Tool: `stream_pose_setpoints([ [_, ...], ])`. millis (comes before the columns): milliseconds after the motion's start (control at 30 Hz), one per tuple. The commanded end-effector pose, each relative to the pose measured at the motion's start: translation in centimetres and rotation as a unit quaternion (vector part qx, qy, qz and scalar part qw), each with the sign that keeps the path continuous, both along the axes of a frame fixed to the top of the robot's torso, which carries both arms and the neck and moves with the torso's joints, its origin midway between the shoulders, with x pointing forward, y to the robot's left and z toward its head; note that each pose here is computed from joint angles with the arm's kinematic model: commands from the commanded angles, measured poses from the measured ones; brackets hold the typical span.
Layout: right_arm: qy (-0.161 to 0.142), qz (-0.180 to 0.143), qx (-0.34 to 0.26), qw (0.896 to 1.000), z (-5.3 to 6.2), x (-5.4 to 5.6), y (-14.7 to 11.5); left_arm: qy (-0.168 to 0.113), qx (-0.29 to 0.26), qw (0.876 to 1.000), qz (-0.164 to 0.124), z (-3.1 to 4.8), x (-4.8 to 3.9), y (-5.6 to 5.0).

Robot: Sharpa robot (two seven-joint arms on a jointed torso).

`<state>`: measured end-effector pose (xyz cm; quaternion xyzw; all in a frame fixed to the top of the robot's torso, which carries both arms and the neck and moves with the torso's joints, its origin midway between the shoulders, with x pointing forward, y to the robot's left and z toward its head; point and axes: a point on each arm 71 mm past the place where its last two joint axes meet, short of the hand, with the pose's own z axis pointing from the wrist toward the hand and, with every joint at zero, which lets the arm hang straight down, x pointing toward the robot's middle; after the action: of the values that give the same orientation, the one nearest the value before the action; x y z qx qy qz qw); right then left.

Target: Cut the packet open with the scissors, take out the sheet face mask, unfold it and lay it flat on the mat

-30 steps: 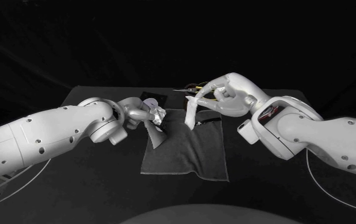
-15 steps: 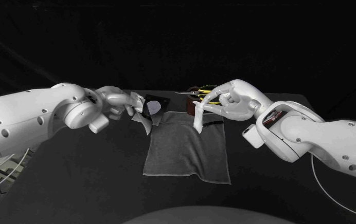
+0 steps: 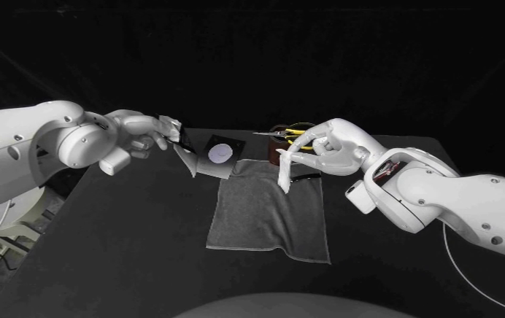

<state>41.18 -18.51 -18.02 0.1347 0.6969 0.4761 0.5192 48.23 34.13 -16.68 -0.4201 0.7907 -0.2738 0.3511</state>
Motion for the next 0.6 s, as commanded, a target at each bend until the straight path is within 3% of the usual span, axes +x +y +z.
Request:
stream_pose_setpoints([
  [33, -0.004, 0.009, -0.005, 1.0, -0.1, 0.1, 0.2, 0.009, 0.006, 1.0, 0.019, 0.8, -0.15, 1.3],
  [200, -0.003, 0.01, -0.007, 1.0, -0.3, 0.3, 0.4, 0.001, 0.019, 0.999, 0.044, 1.31, 0.18, 2.4],
  [367, -0.002, 0.014, -0.007, 1.0, -0.5, 0.4, 0.7, -0.006, 0.019, 0.997, 0.07, 0.91, 1.45, 2.0],
  [467, -0.001, 0.016, -0.007, 1.0, -0.6, 0.5, 1.0, -0.009, 0.02, 0.996, 0.091, -0.06, 2.19, 1.5],
  [600, -0.001, 0.018, -0.008, 1.0, -0.8, 0.6, 1.1, -0.003, 0.019, 0.993, 0.112, -1.91, 2.89, 0.7],
])
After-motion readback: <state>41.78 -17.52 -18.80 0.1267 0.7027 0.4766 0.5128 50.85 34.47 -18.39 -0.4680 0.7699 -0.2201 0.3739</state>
